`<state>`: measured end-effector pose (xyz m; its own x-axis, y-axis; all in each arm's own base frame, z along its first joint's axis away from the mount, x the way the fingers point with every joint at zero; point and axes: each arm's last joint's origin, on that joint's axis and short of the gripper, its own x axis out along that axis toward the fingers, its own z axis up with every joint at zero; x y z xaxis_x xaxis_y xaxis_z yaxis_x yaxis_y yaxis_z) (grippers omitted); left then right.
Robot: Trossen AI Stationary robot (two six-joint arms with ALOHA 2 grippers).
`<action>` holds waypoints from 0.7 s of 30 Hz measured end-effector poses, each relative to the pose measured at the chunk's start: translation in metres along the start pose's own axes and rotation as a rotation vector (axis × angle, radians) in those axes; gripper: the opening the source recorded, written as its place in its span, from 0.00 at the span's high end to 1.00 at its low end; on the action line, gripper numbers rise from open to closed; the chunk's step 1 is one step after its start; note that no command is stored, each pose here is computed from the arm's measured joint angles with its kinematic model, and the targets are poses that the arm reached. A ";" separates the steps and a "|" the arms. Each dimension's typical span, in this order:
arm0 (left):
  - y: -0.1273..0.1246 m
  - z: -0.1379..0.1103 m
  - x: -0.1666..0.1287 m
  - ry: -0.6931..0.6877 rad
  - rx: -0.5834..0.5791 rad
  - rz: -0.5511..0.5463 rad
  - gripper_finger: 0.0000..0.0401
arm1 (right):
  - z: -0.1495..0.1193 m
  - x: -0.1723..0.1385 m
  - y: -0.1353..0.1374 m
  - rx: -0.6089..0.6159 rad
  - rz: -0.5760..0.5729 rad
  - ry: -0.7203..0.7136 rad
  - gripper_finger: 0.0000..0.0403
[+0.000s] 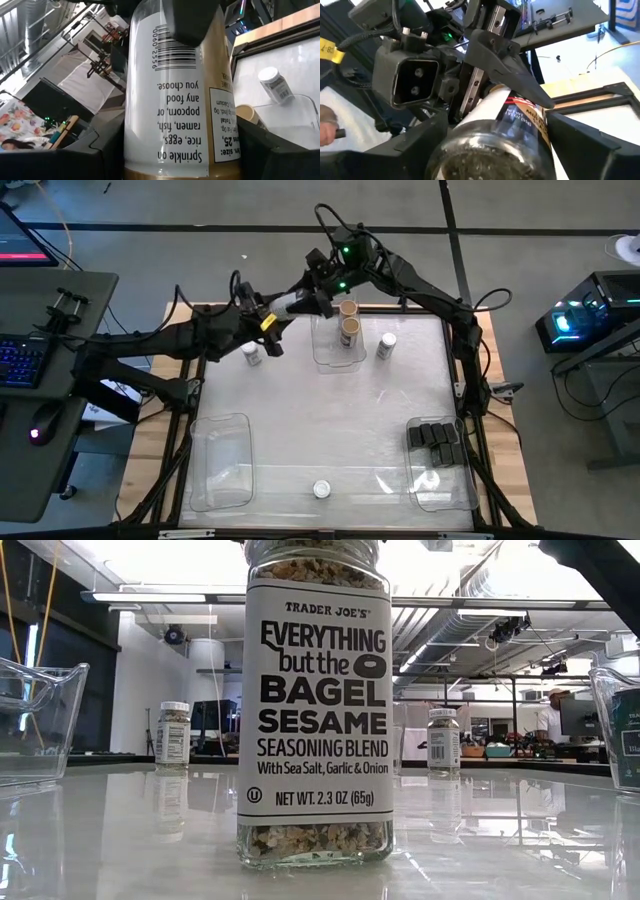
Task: Sort spices by type
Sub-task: Put the gold spice bottle into the top transparent bin
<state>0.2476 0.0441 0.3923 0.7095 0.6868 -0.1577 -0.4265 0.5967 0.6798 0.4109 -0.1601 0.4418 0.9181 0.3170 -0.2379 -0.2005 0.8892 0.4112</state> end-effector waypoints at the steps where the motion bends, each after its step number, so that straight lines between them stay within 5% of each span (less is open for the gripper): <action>1: 0.000 0.000 0.000 0.002 -0.004 0.002 0.39 | 0.000 0.000 0.000 -0.003 -0.006 0.001 0.20; 15: 0.001 -0.001 0.001 0.027 0.011 0.029 0.39 | -0.001 0.001 -0.001 0.009 -0.066 -0.007 0.31; 21: 0.002 -0.003 0.000 0.066 0.040 0.078 0.15 | -0.001 0.000 -0.003 0.016 -0.073 -0.006 0.33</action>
<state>0.2454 0.0465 0.3919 0.6361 0.7570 -0.1493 -0.4554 0.5245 0.7194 0.4108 -0.1622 0.4403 0.9320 0.2494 -0.2630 -0.1271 0.9045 0.4071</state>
